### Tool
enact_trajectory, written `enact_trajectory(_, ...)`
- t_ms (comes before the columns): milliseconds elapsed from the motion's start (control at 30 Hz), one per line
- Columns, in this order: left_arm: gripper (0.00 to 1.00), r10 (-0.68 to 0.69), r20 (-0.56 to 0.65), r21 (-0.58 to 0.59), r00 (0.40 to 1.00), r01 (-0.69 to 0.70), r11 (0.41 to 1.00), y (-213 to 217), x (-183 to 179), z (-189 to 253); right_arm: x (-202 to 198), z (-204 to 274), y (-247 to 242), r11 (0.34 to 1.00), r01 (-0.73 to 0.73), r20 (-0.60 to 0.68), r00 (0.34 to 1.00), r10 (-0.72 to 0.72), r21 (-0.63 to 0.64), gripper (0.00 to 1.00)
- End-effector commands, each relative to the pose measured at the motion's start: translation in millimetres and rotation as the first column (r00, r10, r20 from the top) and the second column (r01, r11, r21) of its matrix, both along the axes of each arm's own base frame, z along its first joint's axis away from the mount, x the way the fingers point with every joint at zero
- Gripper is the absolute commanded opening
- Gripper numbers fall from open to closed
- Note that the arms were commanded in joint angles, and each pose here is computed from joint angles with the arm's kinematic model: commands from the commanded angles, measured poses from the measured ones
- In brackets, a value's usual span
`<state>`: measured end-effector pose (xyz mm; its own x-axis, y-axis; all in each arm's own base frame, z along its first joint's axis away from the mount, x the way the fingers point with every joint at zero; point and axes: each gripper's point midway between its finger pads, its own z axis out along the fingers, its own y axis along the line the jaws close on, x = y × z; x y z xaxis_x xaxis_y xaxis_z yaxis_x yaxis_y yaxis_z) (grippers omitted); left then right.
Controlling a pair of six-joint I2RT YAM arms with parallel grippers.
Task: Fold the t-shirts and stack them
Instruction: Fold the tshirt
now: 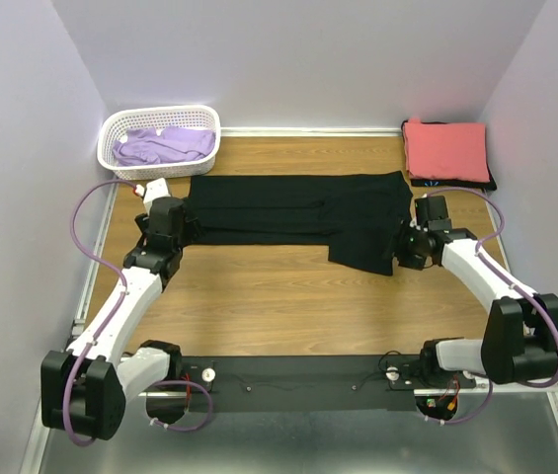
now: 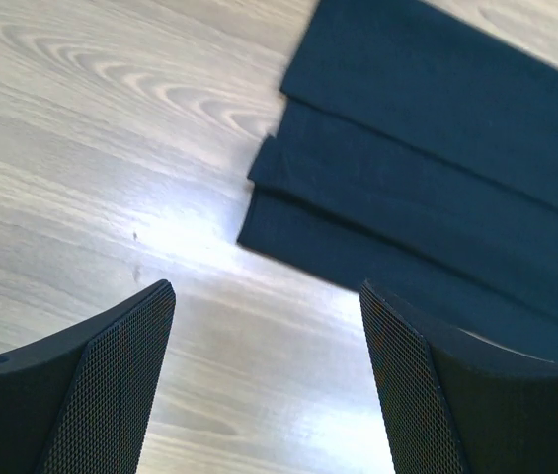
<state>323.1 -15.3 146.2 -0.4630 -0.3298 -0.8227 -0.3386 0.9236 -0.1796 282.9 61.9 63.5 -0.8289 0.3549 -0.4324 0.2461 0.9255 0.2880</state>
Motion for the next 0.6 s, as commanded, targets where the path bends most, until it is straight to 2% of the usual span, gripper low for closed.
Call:
enact_trajectory(0, 0.84, 0.007, 0.053, 0.05, 0.999, -0.009, 0.999, 1, 1, 8, -9, -6, 1, 1.0, 0.023, -0.023, 0.999, -0.023, 0.01, 0.59)
enact_trajectory(200, 0.84, 0.013, 0.012, 0.069, 1.0, -0.013, 0.998, 0, 6, -1, -16, -23, 0, 0.999, 0.038, -0.087, 0.995, -0.038, -0.004, 0.59)
enact_trajectory(567, 0.84, 0.016, 0.023, 0.065, 1.0, -0.017, 0.998, 0, 8, 2, -25, -49, 6, 0.999, 0.038, -0.154, 0.987, -0.034, 0.022, 0.56)
